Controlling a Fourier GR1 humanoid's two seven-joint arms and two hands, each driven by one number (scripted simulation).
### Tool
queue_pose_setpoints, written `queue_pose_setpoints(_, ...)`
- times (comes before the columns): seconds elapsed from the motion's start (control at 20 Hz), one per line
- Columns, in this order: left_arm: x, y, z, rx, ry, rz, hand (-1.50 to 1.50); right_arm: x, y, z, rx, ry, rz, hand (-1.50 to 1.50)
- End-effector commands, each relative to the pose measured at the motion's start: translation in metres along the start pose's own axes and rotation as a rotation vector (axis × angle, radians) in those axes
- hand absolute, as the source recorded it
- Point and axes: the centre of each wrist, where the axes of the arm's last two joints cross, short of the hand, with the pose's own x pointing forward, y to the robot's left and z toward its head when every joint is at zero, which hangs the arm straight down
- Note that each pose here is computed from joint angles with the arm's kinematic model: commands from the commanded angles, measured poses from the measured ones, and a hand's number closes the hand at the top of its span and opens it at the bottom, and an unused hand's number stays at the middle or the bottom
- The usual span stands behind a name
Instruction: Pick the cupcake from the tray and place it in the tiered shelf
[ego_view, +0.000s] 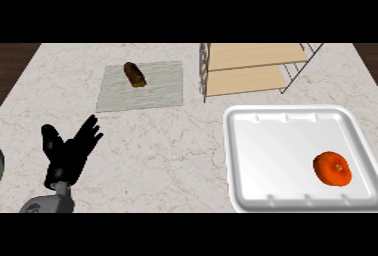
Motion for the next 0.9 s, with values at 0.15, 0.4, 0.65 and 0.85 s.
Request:
queue_pose_setpoints(0.15, -0.009, 0.001, 0.001, -0.004, 0.034, 0.006, 0.00, -0.012, -0.074, -0.006, -0.249, 0.017, -0.006, -1.50)
queue_pose_setpoints(0.4, -0.001, 0.007, 0.002, -0.004, 0.041, 0.001, 0.00, -0.015, -0.119, -0.004, -0.332, 0.100, -0.099, -1.50)
queue_pose_setpoints(0.65, 0.011, 0.020, 0.009, 0.000, 0.035, 0.015, 0.00, -0.046, -0.189, 0.009, -0.295, 0.105, -0.123, -1.50)
queue_pose_setpoints(0.85, -0.005, 0.012, 0.002, 0.000, 0.048, 0.002, 0.00, -0.051, -0.217, 0.018, -0.278, 0.085, -0.128, -1.50)
